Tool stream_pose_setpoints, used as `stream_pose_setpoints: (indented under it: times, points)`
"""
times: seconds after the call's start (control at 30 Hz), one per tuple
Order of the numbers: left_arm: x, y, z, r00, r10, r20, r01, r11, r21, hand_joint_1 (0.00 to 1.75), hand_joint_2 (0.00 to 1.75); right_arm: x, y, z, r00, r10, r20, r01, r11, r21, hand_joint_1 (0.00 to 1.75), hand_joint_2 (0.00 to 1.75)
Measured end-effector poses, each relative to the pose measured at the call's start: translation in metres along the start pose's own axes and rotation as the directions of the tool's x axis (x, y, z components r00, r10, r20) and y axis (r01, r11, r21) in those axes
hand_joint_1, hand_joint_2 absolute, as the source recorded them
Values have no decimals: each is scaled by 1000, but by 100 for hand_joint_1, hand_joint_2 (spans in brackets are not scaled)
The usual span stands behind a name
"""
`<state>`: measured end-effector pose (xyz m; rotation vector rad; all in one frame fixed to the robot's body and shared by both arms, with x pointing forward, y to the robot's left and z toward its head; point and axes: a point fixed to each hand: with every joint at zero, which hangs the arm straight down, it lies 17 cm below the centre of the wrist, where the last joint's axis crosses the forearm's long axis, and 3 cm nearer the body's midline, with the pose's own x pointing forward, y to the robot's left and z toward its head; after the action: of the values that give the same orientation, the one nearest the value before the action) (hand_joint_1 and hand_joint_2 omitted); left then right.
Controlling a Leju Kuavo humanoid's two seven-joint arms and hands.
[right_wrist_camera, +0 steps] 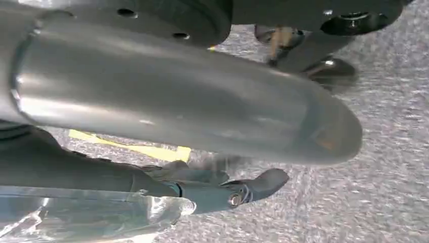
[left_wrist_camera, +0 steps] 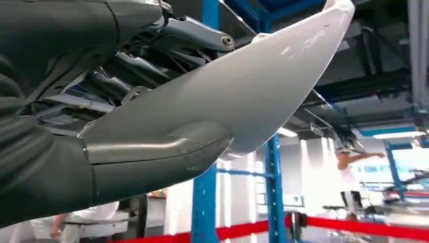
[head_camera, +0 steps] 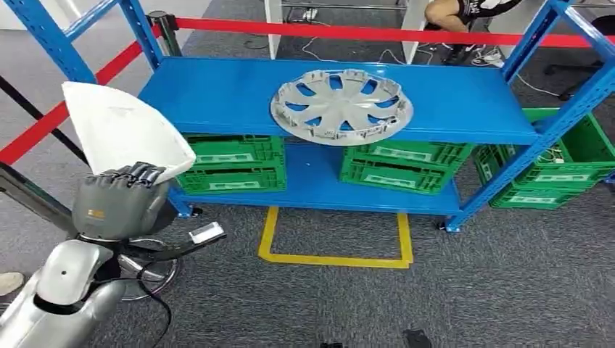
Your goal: Take the parts from the cabinet and place them on the table.
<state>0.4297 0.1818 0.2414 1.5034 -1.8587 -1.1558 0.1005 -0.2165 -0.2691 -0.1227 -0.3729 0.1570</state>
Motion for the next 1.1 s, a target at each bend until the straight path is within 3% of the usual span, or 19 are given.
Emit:
stream_pose_setpoints:
  times: [1.1]
  points:
    - [-16,6,-5,1000,-9,-14,9,1000,17,175,175,11,2,0,1000,-10,4,10,999,-44,0,0]
